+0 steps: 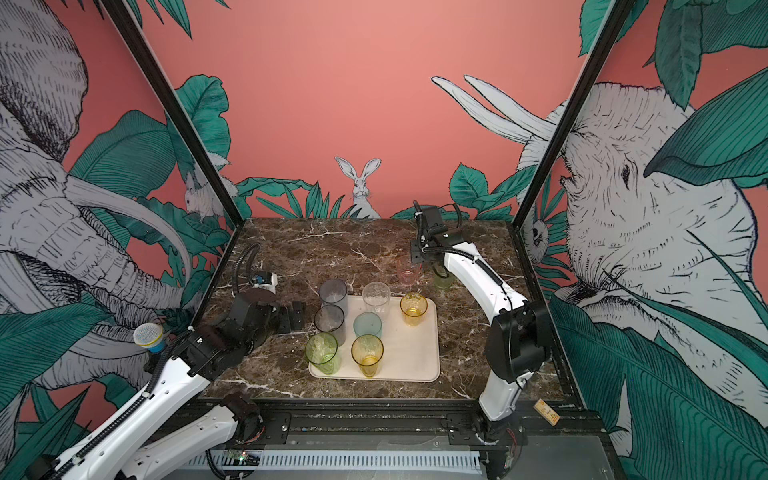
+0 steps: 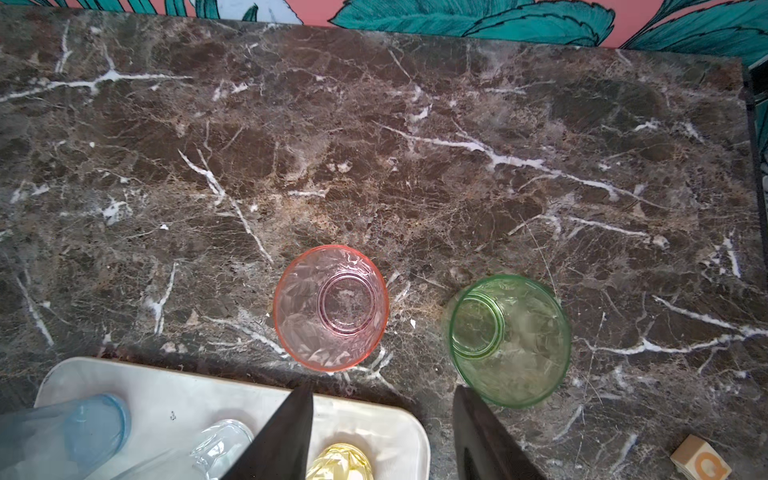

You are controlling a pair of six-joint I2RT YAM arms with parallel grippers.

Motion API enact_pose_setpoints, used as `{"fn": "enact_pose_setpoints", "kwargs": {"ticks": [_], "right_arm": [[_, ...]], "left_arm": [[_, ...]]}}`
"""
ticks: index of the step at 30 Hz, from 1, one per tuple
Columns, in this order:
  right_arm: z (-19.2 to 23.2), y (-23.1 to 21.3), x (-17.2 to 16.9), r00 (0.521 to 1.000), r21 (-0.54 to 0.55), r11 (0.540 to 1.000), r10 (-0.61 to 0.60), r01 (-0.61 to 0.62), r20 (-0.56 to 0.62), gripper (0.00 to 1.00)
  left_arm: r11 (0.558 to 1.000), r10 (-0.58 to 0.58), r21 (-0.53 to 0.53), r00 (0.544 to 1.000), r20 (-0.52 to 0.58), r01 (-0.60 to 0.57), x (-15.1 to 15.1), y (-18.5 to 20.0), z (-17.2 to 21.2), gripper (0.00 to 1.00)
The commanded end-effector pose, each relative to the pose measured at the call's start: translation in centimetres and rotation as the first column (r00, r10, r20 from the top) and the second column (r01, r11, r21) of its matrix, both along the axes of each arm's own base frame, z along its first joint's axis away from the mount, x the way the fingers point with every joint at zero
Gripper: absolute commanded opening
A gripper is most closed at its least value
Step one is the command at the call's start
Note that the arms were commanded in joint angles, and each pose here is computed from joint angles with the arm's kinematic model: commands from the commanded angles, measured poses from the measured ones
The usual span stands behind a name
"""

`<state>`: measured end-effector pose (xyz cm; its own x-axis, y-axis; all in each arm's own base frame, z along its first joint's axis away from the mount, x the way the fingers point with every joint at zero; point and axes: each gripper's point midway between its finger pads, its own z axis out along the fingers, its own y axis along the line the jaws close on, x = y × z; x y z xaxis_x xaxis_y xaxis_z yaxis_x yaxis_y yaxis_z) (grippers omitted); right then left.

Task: Place the glasses into the tray
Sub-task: 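Raise the right gripper and move it above the pink glass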

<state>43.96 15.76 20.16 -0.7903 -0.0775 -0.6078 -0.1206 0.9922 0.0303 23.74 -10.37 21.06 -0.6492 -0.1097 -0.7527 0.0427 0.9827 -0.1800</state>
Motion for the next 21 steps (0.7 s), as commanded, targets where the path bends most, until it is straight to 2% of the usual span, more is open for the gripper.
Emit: {"fn": "enact_pose_setpoints", "kwargs": {"ticks": [1, 21], "right_arm": [[0.2, 0.1, 1.2, 1.0, 0.02, 1.0, 0.006, -0.006, 0.008, 0.56], [-5.1, 0.9, 3.2, 0.994, 0.009, 1.0, 0.025, -0.024, -0.108, 0.56]], "left_arm": [[1.0, 0.026, 0.009, 1.0, 0.0, -0.026, -0.1, 0.6, -0.2, 0.99], [1.0, 0.024, 0.007, 1.0, 0.002, -0.024, -0.3, 0.8, -0.2, 0.99]]}}
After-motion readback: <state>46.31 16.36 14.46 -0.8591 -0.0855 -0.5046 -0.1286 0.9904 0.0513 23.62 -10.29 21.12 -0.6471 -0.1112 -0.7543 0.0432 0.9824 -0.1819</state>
